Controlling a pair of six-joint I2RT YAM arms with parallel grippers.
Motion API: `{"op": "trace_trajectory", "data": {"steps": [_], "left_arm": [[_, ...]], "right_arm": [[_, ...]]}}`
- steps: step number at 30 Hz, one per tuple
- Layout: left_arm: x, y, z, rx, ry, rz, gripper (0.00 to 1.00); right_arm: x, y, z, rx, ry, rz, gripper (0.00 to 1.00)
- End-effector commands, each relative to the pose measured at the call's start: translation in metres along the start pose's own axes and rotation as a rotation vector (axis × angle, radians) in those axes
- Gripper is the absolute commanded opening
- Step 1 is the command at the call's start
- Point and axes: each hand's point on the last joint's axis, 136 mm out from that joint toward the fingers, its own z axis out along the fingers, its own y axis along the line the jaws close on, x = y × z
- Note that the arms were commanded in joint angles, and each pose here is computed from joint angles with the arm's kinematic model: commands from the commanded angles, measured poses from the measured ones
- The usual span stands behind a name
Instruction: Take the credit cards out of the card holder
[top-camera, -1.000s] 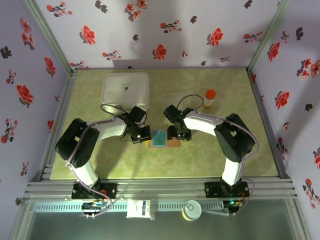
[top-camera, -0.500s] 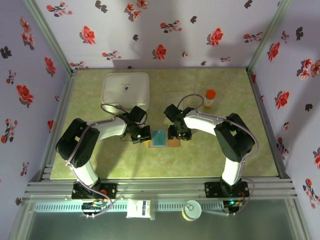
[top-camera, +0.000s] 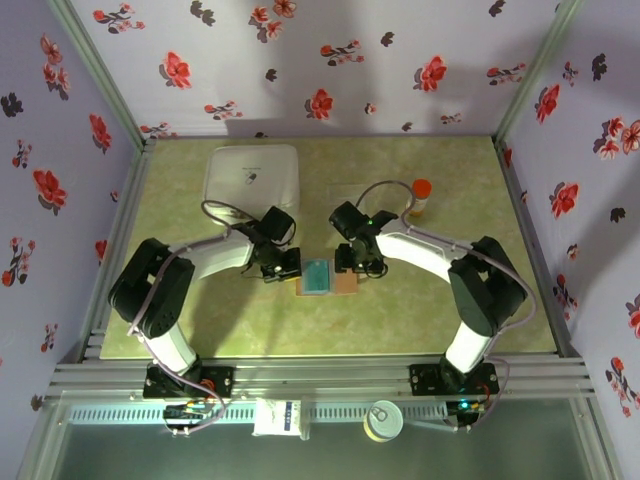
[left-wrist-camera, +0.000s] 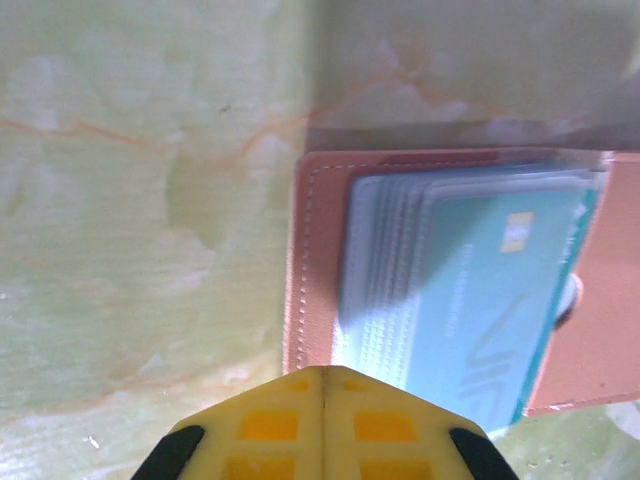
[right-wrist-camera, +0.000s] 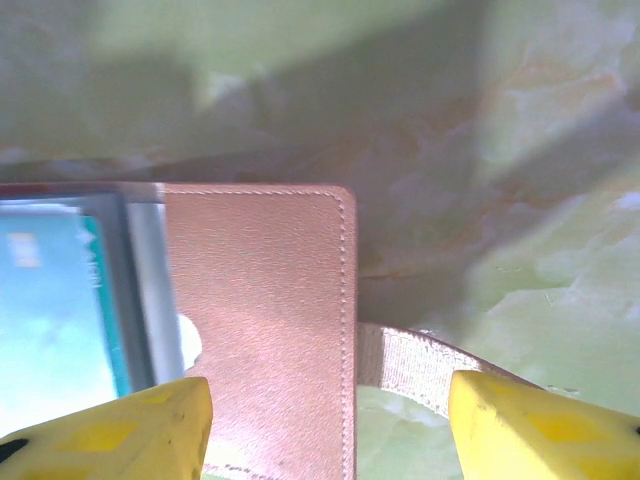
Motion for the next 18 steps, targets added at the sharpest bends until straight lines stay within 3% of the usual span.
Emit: {"op": "trace_trajectory", "data": {"steps": [1, 12, 18], "left_arm": [[-0.005, -0.012, -0.020, 0.018, -0.032, 0.028, 0.02], [0.003, -0.028, -0.007, 0.035, 0.000, 0.052, 0.00], [0.005, -0.029, 0.002, 0.043, 0.017, 0.057, 0.00]], "right_arm": [[-0.003, 0.007, -0.020, -0.029, -0.027, -0.009, 0.64], [-0.002, 0.050, -0.009, -0.260, -0.002, -0.002, 0.56], [0.002, 0.065, 0.006, -0.342, 0.029, 0.002, 0.42]]}}
